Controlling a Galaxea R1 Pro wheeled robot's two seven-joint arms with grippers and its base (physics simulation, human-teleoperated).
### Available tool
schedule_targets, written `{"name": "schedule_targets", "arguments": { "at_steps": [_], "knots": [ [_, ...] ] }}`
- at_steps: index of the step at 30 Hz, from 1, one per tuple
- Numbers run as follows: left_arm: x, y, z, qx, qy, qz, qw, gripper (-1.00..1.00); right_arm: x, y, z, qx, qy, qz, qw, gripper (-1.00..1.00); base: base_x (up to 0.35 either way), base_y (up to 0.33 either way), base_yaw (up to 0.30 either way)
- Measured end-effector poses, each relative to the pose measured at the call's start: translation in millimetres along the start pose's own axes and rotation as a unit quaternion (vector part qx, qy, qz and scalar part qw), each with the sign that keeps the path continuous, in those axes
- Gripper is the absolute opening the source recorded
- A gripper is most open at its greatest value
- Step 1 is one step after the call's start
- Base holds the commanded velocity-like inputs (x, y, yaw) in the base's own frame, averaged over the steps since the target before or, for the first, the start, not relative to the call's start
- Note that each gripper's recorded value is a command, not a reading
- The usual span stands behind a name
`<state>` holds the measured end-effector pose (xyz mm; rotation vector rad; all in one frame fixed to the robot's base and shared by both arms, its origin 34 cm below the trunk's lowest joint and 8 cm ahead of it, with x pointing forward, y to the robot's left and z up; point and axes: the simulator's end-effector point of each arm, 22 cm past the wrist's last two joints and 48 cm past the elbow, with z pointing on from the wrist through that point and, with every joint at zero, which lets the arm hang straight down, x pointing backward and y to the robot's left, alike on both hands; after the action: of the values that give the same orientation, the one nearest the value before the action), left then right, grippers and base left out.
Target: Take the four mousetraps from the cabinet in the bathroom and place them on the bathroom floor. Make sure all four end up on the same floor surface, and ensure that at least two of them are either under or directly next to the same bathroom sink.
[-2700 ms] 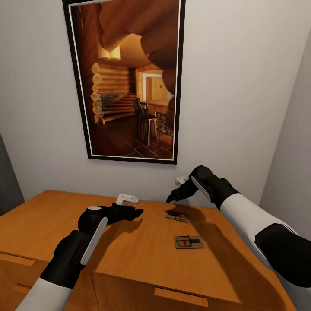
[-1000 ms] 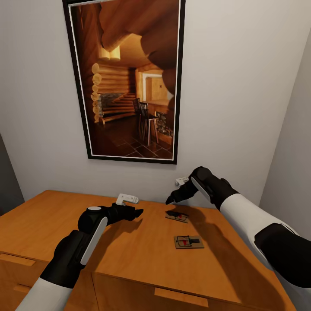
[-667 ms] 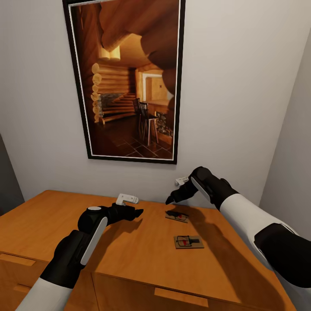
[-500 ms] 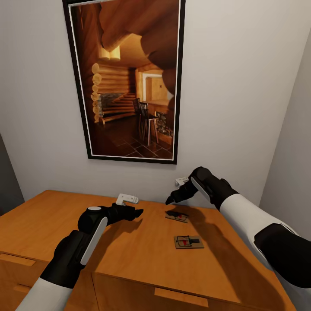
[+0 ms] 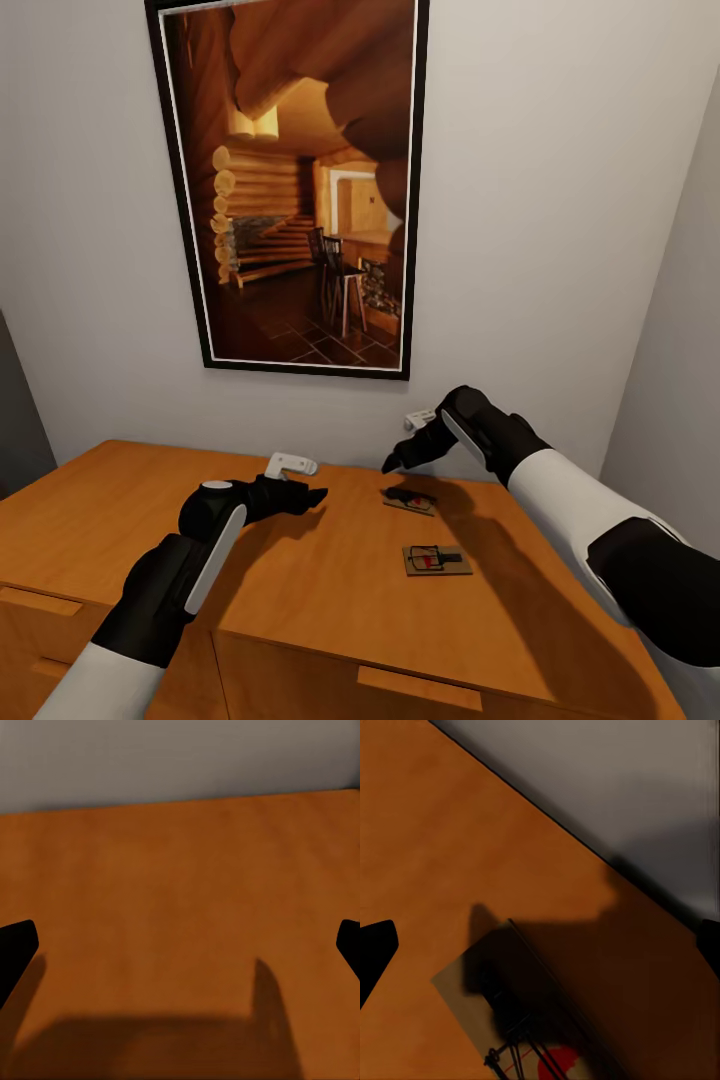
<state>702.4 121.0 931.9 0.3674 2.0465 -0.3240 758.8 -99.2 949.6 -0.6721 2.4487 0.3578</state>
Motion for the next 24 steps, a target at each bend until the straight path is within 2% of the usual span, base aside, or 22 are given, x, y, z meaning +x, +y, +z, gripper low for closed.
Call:
{"name": "schedule_targets", "arguments": {
  "at_steps": [13, 24],
  "knots": [
    [2.0, 1.1, 0.9, -0.001, 0.003, 0.0, 1.0, 1.0, -0.5, -2.1, -1.4, 0.001, -0.002, 0.001, 1.0, 1.0, 0.0, 0.003, 0.0],
    [1.9, 0.8, 0.8, -0.001, 0.003, 0.0, 1.0, 1.0, -0.4, -2.4, -1.6, 0.001, -0.002, 0.001, 1.0, 1.0, 0.027, 0.179, 0.0]
  ]
}}
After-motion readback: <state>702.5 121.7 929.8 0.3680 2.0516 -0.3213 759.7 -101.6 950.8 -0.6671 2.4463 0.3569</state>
